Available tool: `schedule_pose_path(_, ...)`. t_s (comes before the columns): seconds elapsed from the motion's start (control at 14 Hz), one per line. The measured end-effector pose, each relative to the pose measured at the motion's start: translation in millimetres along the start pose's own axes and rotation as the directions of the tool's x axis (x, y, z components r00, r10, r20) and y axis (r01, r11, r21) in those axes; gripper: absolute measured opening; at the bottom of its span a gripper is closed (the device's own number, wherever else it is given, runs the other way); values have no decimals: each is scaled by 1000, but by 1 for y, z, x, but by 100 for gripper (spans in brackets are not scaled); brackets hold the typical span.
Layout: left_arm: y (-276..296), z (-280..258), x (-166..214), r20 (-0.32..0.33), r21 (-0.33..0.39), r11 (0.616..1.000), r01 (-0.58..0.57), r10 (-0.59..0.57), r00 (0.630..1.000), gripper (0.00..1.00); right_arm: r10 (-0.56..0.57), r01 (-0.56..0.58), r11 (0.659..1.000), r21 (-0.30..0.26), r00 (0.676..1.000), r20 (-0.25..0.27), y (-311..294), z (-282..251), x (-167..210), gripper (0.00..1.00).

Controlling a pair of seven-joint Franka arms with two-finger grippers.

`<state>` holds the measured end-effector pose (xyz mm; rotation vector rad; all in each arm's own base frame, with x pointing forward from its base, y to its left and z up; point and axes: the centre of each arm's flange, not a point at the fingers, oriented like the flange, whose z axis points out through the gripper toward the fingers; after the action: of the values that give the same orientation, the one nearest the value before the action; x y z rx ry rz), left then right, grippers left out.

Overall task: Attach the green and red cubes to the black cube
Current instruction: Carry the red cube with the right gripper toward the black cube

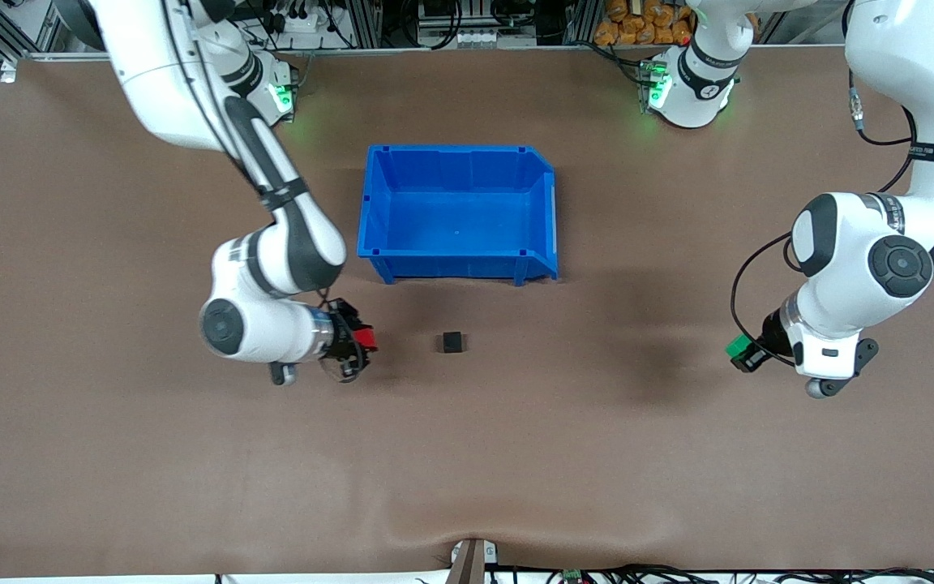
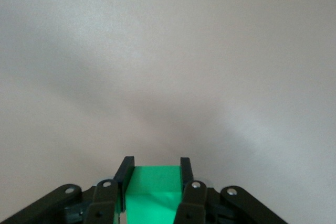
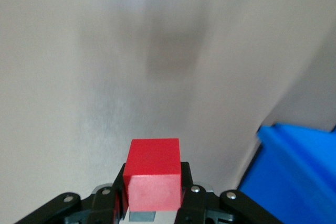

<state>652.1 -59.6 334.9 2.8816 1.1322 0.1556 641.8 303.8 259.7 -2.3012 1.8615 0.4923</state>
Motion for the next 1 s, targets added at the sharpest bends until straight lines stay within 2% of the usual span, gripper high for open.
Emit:
schedule_pose_path(0.14,19,-10,-10,-9,-23,987,160,-160,987,40,25,-25,1000,18,1000,-12,2,23,-19,40)
schedule_pose_path(0.29,34,-16,-17,-7,-42,946,321,-321,947,40,44,-43,998,49,999,-22,1,45,-28,40)
schedule_pose_path(0.43,49,-18,-24,2,-56,885,461,-462,887,40,62,-59,994,95,998,-29,-2,65,-32,40)
schedule_pose_path(0.57,60,-17,-31,14,-59,812,581,-581,813,40,73,-69,991,111,997,-33,-1,83,-36,40)
schedule_pose_path(0.79,65,2,-27,23,-39,742,670,-669,743,40,99,-98,990,104,995,-4,2,96,-41,40)
schedule_pose_path(1.0,91,26,-53,36,-13,706,708,-707,706,40,109,-110,988,106,994,18,5,106,-50,40)
